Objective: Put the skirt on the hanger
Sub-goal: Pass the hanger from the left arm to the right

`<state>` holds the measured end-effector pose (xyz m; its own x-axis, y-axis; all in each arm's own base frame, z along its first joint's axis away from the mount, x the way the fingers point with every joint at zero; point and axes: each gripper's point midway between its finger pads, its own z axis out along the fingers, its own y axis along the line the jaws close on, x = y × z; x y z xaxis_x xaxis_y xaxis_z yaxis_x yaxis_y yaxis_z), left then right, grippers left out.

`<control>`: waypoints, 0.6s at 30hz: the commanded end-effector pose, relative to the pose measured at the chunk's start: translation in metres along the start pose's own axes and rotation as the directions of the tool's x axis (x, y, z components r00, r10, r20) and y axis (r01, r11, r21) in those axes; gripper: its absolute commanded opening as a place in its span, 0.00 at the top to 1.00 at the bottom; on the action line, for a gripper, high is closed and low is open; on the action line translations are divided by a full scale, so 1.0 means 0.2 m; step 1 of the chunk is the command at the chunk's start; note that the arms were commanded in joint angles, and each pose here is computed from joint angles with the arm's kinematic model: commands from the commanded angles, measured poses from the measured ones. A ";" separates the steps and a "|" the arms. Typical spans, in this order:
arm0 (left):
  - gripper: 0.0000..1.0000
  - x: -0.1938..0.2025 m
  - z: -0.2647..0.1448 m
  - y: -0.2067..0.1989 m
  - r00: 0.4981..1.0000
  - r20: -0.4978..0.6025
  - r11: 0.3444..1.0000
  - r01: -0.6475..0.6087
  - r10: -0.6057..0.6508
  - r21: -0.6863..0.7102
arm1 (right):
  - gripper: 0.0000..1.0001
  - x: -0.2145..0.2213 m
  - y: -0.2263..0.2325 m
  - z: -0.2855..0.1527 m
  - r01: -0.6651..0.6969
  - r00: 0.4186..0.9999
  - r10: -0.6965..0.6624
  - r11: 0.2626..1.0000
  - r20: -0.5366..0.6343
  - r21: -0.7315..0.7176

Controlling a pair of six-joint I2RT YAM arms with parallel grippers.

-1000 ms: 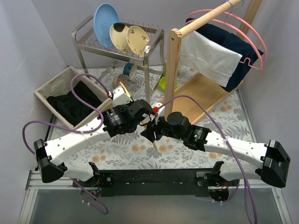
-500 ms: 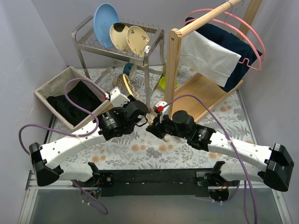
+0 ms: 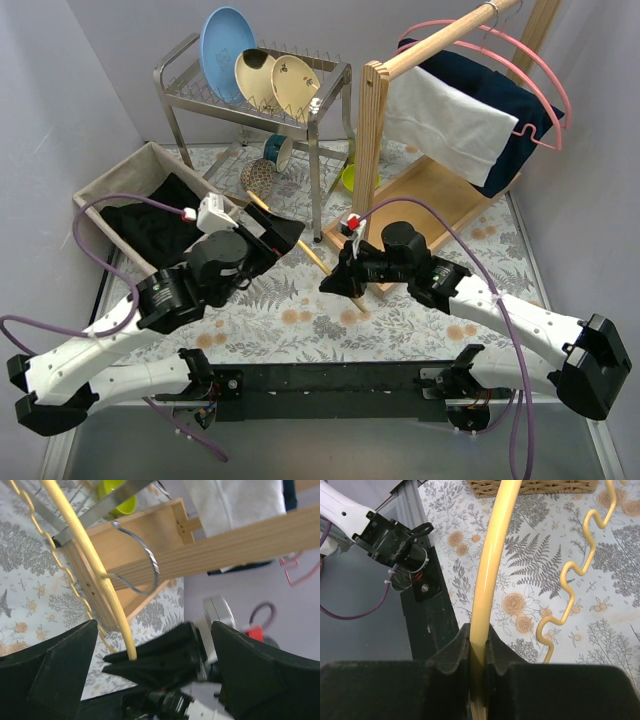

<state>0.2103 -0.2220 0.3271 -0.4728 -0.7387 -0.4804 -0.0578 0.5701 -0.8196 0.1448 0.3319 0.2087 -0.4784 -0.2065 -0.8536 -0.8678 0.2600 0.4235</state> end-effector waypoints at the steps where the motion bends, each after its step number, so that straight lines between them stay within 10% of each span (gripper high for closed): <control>1: 0.02 -0.05 -0.24 -0.16 0.950 -0.046 0.922 -0.285 0.307 0.262 | 0.99 -0.05 0.00 -0.05 0.001 1.000 -0.001 0.998 0.000 -0.064; 7: 0.02 0.00 -0.40 -0.12 0.745 -0.053 0.691 -0.586 0.665 0.423 | 0.99 -0.01 0.03 -0.11 0.084 0.993 -0.096 0.981 -0.064 -0.175; 14: 0.02 0.08 -0.45 0.07 0.265 0.153 0.143 -0.826 0.952 0.545 | 0.99 -0.01 0.05 -0.25 0.281 0.949 -0.311 0.911 -0.052 -0.303; 18: 0.02 0.11 -0.51 0.12 0.101 0.346 -0.117 -0.822 0.933 0.557 | 0.99 0.00 0.06 -0.34 0.346 0.923 -0.382 0.872 -0.039 -0.346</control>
<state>0.1287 -0.1976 0.3321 -0.1609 0.2024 -0.9660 0.8211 0.5705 -0.0172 0.1359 0.2806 0.1989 -0.3269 -0.3914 -0.8602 -0.9361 0.0094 0.3515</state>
